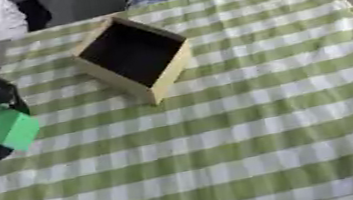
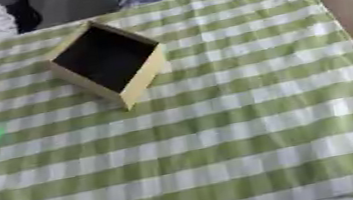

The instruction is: Pick up objects on the table and place them in the box.

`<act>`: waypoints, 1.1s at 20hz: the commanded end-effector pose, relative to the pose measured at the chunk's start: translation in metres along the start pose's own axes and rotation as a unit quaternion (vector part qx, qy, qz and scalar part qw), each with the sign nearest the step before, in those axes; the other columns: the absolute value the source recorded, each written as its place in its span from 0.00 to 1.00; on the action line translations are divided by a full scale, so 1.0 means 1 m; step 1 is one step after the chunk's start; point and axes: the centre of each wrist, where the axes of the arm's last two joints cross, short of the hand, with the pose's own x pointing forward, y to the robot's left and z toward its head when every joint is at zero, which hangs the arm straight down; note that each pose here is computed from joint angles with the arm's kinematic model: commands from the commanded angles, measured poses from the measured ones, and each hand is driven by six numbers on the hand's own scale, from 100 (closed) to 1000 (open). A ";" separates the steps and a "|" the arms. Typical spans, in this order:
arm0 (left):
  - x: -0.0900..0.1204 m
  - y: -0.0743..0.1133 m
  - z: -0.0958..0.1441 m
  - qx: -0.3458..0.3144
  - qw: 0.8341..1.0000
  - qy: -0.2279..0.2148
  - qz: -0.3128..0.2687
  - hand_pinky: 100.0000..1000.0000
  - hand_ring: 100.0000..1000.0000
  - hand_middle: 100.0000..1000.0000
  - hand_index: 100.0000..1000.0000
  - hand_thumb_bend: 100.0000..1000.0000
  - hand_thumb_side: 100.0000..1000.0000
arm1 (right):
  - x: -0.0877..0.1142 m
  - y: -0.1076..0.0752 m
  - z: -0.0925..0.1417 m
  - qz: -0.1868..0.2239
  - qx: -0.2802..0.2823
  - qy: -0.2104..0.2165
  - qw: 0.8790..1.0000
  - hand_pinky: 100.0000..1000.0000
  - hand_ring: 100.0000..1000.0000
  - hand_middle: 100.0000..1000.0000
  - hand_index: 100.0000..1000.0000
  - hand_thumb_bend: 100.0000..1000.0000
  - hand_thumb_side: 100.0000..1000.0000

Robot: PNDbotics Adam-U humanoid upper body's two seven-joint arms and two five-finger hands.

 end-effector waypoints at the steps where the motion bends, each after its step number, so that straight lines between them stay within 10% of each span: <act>1: -0.002 0.022 -0.001 0.013 1.000 -0.006 -0.011 0.30 0.42 0.43 0.62 0.16 0.00 | 0.006 -0.005 -0.011 0.008 0.003 -0.026 1.000 0.53 0.77 0.69 0.88 0.00 1.00; 13: -0.003 0.093 -0.080 0.085 0.995 -0.059 0.004 0.27 0.40 0.41 0.62 0.06 0.00 | 0.008 -0.002 -0.012 -0.003 0.001 -0.029 1.000 0.53 0.77 0.69 0.88 0.00 1.00; 22: -0.007 0.100 -0.138 0.100 0.994 -0.034 0.019 0.27 0.40 0.41 0.63 0.03 0.00 | 0.011 0.002 -0.016 -0.020 -0.008 -0.034 0.999 0.52 0.77 0.69 0.88 0.00 1.00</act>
